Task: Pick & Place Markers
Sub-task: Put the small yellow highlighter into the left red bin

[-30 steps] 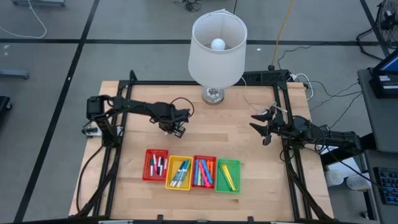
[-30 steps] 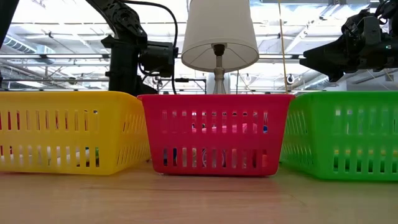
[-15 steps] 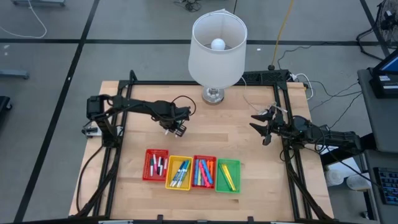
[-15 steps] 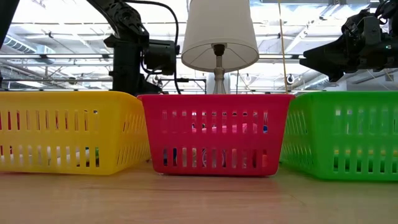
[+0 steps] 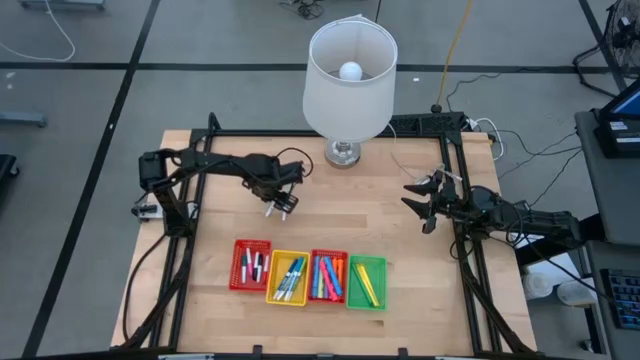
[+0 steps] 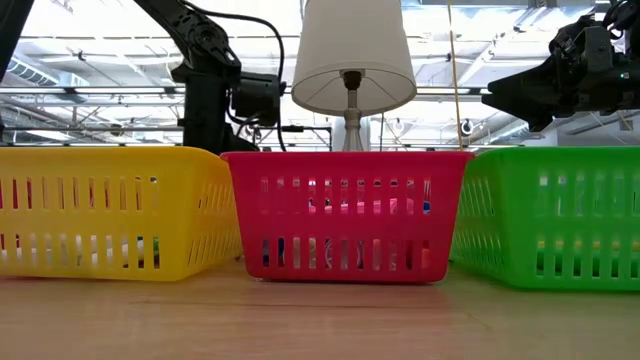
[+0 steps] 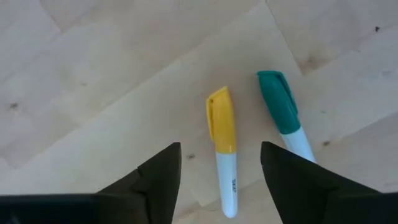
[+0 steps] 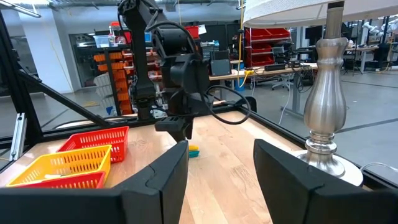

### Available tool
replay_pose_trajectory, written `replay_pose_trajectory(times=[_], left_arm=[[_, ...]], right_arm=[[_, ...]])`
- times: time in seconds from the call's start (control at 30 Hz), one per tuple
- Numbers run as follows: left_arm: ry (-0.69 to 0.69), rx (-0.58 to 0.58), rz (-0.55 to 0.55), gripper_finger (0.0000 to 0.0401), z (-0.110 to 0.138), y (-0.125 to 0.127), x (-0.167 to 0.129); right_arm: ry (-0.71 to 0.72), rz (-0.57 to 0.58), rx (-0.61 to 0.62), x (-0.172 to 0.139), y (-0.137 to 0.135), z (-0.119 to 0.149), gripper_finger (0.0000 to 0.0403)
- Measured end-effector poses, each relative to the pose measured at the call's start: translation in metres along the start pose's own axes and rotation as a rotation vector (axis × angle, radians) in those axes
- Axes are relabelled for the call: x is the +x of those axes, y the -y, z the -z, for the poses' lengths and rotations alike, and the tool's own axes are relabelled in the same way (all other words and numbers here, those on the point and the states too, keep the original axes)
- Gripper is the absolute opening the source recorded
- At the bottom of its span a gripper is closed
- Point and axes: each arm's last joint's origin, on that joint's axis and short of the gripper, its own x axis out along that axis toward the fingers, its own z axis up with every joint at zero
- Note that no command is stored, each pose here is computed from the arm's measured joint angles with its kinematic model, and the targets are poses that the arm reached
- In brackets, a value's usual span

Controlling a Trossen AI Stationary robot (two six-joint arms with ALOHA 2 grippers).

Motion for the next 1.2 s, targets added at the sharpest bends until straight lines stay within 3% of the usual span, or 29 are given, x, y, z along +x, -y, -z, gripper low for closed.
replay_pose_trajectory(times=[0.4, 0.77, 1.2], left_arm=[[-0.025, 0.005, 0.002, 0.018, -0.0043, -0.0104, 0.0051], [-0.015, 0.026, 0.073, 0.0177, -0.007, -0.0054, 0.0054], [-0.02, 0.03, 0.07, 0.0177, -0.0047, -0.0038, 0.0056]], right_arm=[[0.0, 0.0, 0.0, 0.0, 0.0, 0.0, 0.0169], [0.0, 0.0, 0.0, 0.0, 0.0, 0.0, 0.0169], [0.0, 0.0, 0.0, 0.0, 0.0, 0.0, 0.0169]])
